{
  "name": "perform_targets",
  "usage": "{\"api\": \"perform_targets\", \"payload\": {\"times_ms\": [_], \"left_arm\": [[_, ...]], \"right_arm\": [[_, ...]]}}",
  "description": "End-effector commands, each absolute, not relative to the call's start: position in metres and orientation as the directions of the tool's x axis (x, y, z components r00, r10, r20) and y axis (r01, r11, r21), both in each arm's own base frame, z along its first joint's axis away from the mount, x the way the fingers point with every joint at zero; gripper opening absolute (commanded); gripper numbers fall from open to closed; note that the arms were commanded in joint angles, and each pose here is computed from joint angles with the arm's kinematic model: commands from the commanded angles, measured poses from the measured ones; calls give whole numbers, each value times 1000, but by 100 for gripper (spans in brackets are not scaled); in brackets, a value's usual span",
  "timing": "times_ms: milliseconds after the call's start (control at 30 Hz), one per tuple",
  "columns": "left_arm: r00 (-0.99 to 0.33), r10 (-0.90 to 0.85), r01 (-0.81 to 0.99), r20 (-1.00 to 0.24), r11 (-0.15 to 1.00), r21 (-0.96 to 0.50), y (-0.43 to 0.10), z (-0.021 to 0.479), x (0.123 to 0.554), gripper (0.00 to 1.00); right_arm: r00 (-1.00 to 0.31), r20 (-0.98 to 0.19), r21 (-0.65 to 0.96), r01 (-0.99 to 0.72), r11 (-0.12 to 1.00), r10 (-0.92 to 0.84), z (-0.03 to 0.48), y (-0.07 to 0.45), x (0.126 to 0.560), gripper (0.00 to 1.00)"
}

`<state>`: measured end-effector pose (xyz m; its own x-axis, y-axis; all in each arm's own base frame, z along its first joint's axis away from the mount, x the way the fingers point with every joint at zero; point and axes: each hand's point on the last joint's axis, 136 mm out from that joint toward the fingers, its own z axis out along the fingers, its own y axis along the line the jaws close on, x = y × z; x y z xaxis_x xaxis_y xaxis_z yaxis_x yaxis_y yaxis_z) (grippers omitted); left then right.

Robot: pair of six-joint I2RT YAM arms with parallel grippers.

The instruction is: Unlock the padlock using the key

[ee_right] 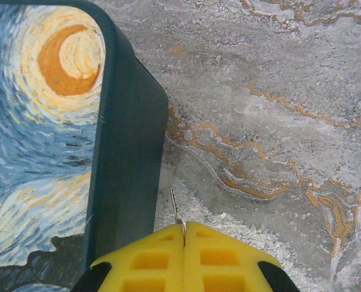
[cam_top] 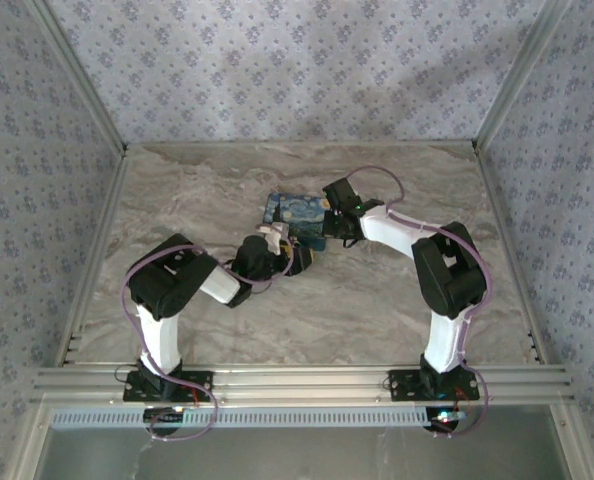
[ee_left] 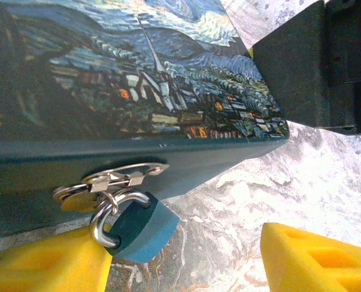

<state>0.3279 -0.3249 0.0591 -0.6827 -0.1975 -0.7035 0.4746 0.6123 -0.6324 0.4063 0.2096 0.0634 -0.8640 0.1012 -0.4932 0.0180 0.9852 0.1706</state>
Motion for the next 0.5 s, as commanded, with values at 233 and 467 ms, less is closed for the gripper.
{"api": "perform_targets", "payload": {"times_ms": [233, 467], "left_arm": [[-655, -272, 493, -705, 554, -671, -318, 71, 322, 59], [-672, -260, 446, -693, 605, -659, -315, 58, 330, 69]], "right_arm": [[-862, -495, 185, 20, 983, 111, 65, 211, 405, 0], [-863, -493, 189, 20, 982, 112, 64, 212, 404, 0]]}}
